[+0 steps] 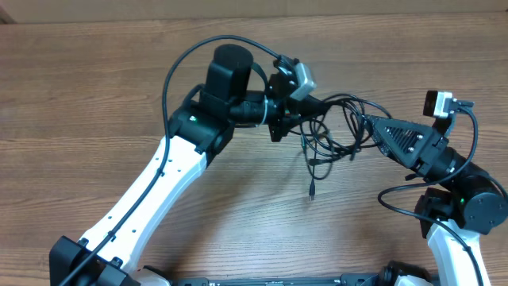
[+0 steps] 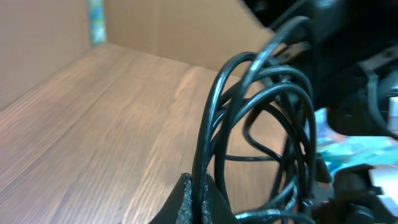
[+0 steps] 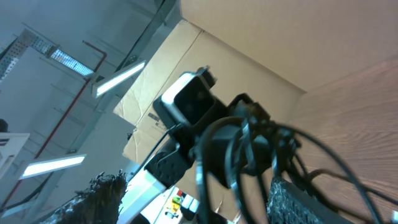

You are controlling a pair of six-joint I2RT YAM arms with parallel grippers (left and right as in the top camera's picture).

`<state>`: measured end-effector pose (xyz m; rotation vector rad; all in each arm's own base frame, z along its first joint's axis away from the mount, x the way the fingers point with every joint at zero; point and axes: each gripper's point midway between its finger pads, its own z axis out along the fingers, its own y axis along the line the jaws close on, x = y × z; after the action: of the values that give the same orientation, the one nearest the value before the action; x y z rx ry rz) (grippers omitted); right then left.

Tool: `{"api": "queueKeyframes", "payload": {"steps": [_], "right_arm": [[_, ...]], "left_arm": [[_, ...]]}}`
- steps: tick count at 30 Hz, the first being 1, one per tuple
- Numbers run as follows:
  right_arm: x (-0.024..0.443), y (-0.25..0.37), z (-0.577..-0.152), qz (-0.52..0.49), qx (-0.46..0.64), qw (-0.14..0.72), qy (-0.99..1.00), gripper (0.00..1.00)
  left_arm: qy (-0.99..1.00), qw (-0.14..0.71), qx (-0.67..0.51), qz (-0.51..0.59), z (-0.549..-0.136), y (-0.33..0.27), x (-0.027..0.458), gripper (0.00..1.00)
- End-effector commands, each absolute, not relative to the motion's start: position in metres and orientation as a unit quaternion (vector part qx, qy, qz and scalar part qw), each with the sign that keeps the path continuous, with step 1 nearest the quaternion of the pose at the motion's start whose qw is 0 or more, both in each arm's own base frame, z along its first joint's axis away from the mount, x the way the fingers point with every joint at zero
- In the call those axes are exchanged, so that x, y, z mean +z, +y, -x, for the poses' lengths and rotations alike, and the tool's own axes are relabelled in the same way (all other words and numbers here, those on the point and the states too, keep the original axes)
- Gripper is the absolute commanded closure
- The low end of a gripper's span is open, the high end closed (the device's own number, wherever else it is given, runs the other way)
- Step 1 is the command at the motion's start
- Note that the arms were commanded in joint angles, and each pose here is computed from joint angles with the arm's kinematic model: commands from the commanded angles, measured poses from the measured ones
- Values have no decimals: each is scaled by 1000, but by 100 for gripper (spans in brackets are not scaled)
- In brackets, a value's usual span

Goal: Untangle cables

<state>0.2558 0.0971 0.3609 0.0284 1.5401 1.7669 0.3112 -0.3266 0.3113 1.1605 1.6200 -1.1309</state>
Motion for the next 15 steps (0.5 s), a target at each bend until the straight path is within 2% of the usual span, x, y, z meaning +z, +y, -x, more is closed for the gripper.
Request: {"api": "queueKeyframes", "payload": {"steps": [1, 9, 15], "right_arm": [[371, 99, -252, -8, 703, 381, 601, 25], [371, 100, -252, -5, 700, 383, 602, 22], [366, 97, -257, -7, 691, 391, 607, 21]], "left_arm": [[660, 437, -422, -443, -334, -313, 315, 95], [675, 435, -427, -416, -343, -303, 316, 96], [643, 437, -467, -422, -334, -309, 336, 96]]}}
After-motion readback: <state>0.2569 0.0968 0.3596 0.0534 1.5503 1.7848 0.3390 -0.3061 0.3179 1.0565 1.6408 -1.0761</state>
